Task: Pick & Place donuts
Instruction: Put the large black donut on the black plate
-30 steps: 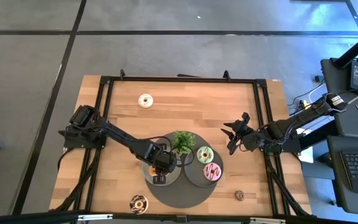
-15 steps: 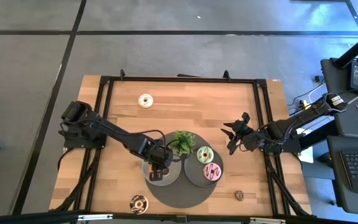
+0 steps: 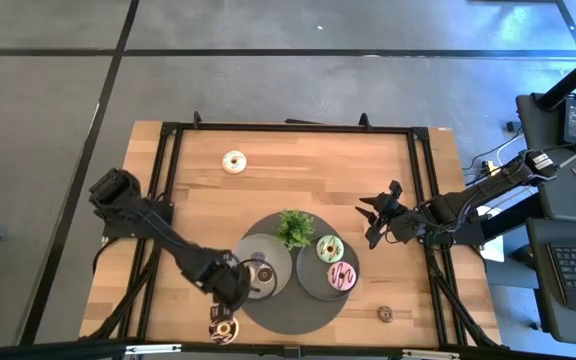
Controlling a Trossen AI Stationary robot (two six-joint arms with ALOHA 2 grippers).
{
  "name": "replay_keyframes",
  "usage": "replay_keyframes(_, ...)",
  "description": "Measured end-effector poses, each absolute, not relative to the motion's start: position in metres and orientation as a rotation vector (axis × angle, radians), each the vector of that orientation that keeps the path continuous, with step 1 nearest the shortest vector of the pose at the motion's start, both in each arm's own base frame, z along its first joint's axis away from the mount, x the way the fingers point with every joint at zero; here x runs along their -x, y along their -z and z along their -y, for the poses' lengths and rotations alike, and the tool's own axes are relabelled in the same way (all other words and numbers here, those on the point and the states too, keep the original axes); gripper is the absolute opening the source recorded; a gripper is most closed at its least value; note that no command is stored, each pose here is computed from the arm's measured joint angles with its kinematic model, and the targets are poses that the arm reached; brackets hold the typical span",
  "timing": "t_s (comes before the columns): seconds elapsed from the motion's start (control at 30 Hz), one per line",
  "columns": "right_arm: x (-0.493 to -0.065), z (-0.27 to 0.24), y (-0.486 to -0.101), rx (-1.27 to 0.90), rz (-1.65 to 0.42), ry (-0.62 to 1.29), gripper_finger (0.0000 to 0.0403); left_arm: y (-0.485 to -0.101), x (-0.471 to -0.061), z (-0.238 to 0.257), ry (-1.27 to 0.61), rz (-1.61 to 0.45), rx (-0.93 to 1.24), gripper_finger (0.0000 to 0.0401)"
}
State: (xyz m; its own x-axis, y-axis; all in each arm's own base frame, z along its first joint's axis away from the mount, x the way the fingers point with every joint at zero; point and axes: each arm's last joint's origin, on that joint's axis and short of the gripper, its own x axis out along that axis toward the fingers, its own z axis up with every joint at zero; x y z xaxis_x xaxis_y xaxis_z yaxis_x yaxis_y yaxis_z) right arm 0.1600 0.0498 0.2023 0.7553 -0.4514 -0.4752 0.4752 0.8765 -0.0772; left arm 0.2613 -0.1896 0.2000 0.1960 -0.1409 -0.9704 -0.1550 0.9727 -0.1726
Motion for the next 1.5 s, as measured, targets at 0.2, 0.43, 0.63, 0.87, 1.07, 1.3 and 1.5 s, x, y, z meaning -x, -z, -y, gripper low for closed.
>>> replay_keyframes(0.2,-0.16,-0.051,-0.202,-0.065,-0.519,0.479,0.0133,-0.201,-0.256,0.205,-0.019,-1.298,0.243,0.0084)
replay_keyframes(0.43,-0.16,-0.053,-0.201,-0.103,-0.547,0.42,0.0133,-0.202,-0.254,0.209,-0.053,-1.269,0.281,0.0136)
replay_keyframes(0.63,-0.16,-0.052,-0.201,-0.044,-0.552,0.419,0.0133,-0.203,-0.252,0.217,-0.033,-1.237,0.296,0.0198)
replay_keyframes(0.87,-0.16,-0.051,-0.202,0.004,-0.548,0.432,0.0133,-0.205,-0.255,0.222,-0.035,-1.187,0.367,0.0222)
replay_keyframes(1.07,-0.161,-0.049,-0.203,0.087,-0.536,0.464,0.0133,-0.206,-0.253,0.227,-0.017,-1.169,0.366,0.0211)
replay_keyframes(1.3,-0.161,-0.05,-0.203,0.083,-0.543,0.448,0.0133,-0.194,-0.24,0.248,0.053,-1.217,0.315,0.0186)
replay_keyframes(1.5,-0.161,-0.051,-0.202,0.03,-0.559,0.409,0.0133,-0.179,-0.229,0.264,0.075,-1.265,0.263,0.0164)
